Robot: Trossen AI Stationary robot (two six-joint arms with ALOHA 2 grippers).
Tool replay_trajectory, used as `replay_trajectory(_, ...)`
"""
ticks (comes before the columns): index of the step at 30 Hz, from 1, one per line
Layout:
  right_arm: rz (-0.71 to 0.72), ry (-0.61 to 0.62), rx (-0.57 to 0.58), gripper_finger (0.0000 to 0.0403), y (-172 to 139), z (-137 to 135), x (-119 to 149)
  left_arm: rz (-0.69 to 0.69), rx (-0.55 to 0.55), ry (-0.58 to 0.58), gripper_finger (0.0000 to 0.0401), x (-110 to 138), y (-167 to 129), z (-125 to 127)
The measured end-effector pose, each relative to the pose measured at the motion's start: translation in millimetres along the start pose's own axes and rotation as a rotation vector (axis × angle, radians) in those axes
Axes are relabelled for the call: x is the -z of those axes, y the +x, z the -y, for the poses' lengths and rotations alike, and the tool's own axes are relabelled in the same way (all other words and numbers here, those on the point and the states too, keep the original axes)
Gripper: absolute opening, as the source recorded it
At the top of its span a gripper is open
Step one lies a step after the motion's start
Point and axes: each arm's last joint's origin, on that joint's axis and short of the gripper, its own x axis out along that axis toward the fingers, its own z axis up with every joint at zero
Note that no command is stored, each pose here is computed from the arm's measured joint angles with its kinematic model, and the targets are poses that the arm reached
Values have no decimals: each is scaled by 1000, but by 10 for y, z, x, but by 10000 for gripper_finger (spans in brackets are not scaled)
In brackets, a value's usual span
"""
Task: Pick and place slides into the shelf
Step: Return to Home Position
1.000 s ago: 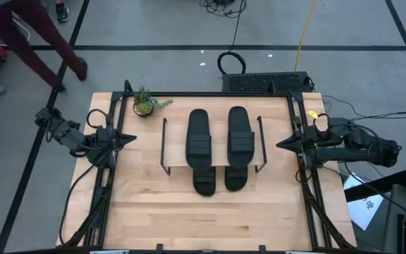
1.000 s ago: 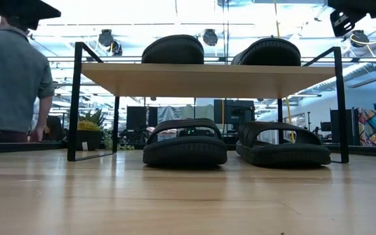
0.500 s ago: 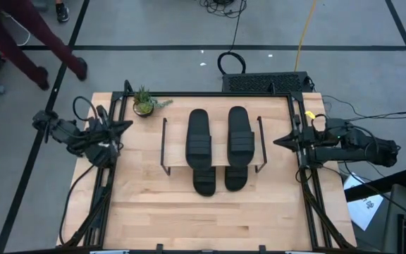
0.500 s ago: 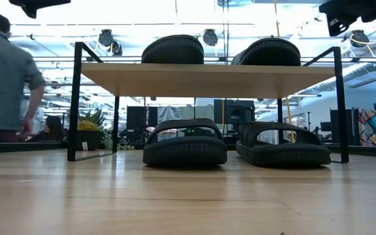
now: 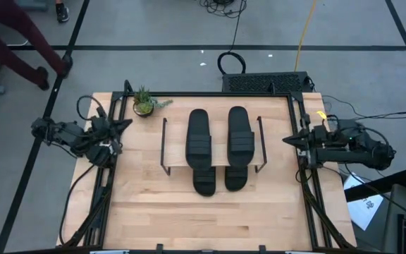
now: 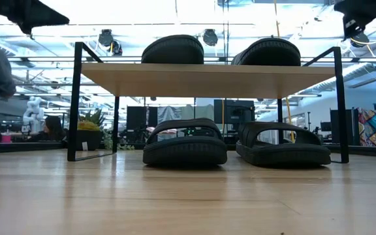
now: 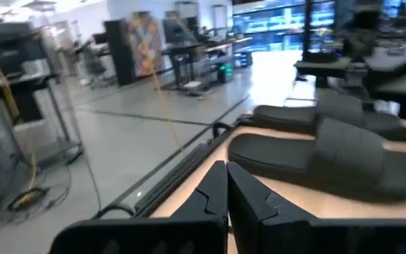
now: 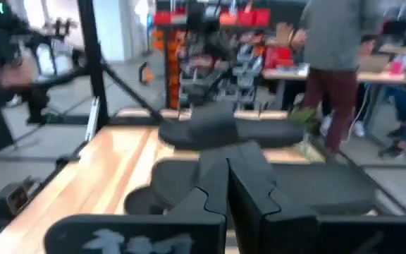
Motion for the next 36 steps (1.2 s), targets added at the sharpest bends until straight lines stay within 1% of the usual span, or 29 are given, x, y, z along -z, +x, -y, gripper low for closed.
replay_trajectory(1,18,1,7,0,-19,1,0,11,22,15,0,52,7,16)
replay_trajectory(3,49,1,-21,0,-44,-9,-4,56,103,36,0,144,24,64)
replay_trajectory(7,31,4,-36,0,-16,-12,11,188,309,100,0,293,58,190)
replay_trajectory(9,25,-5,-51,0,-3,-15,10,234,385,158,0,363,79,254)
replay_trajectory(10,24,-12,-64,0,-2,-19,11,250,403,190,0,398,95,283)
replay_trajectory(13,26,-21,-101,0,-1,-29,8,293,394,269,0,483,149,337)
replay_trajectory(15,25,-24,-114,0,0,-33,9,297,373,315,0,534,186,352)
replay_trajectory(18,29,-13,-114,0,24,-32,22,287,320,321,0,546,223,317)
replay_trajectory(20,14,-9,-115,0,63,-30,76,278,294,324,0,555,249,291)
replay_trajectory(22,6,-5,-115,0,109,-27,135,253,289,323,0,576,280,274)
replay_trajectory(24,1,1,-115,0,132,-26,162,228,314,324,0,608,300,259)
replay_trajectory(28,13,2,-116,0,136,-26,145,199,448,357,0,670,341,264)
replay_trajectory(30,13,9,-116,0,138,-26,147,179,492,369,0,694,374,264)
replay_trajectory(36,28,87,-118,0,229,-21,235,98,464,360,0,745,476,217)
